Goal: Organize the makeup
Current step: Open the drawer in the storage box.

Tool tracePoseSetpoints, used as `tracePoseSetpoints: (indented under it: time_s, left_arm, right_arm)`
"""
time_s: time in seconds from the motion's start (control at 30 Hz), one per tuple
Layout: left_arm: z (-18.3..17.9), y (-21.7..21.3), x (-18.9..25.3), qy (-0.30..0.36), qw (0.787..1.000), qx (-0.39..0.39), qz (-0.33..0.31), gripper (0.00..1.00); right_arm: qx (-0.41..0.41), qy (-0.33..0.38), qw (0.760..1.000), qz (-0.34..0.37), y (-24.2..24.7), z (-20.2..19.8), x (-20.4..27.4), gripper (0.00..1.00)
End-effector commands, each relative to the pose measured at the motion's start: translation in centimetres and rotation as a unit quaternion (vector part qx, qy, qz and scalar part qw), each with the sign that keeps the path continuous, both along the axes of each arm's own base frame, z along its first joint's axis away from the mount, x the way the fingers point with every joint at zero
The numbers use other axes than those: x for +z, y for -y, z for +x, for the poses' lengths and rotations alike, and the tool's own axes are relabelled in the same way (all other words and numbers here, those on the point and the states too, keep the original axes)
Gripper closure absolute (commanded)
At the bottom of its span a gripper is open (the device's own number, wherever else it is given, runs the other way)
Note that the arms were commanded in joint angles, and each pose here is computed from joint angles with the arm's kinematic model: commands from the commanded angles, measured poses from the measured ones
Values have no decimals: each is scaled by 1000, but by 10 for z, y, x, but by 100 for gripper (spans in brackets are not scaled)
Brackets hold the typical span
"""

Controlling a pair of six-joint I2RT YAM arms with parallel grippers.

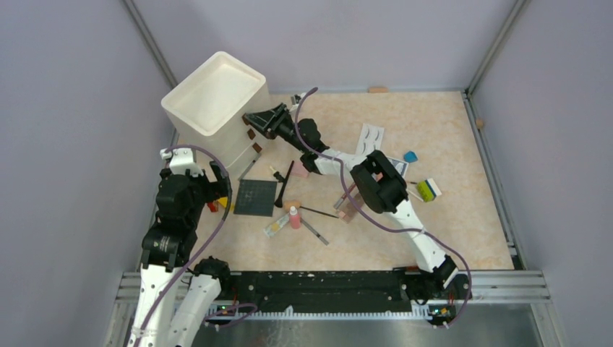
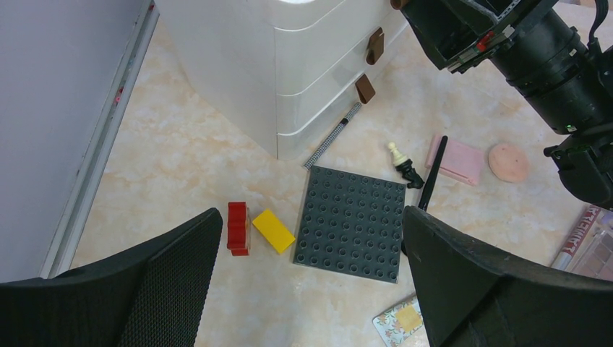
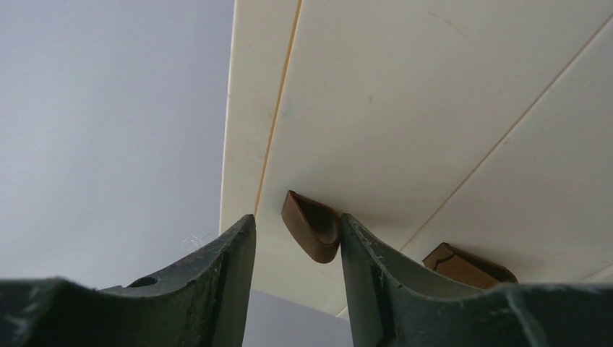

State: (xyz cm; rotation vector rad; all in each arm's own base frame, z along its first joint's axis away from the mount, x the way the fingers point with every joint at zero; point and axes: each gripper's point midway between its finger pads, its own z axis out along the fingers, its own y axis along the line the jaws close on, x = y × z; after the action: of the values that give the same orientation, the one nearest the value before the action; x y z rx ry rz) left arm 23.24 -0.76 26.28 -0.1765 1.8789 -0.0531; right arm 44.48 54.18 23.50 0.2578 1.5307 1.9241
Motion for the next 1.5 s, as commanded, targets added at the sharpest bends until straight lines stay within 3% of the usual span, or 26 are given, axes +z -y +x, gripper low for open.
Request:
tracePoseSetpoints:
  time_s: [0.0, 0.27, 0.43, 0.53, 1.03, 1.47]
  left_arm:
    - [6, 1, 9, 26, 1000, -3, -2, 1]
    - [6, 0, 9, 25, 1000, 0, -1, 1]
    - [6, -1, 9, 25, 1000, 2, -1, 1]
    - [6, -1, 8, 23, 1000, 1, -1, 1]
    - [7, -1, 7, 21, 1000, 2, -1, 1]
    - [7, -1, 8, 23, 1000, 1, -2, 1]
  right_arm:
    - [18, 27, 999, 30, -7, -10, 21, 56]
    - [27, 36, 999, 28, -8, -15, 21, 73]
    - [28, 55, 998, 21, -6, -19, 28, 93]
    - [22, 62, 998, 4, -3, -21, 31, 100]
    - [-9, 103, 994, -19, 36, -48, 47, 100]
    - [-38, 91, 993, -57, 75, -61, 27, 100]
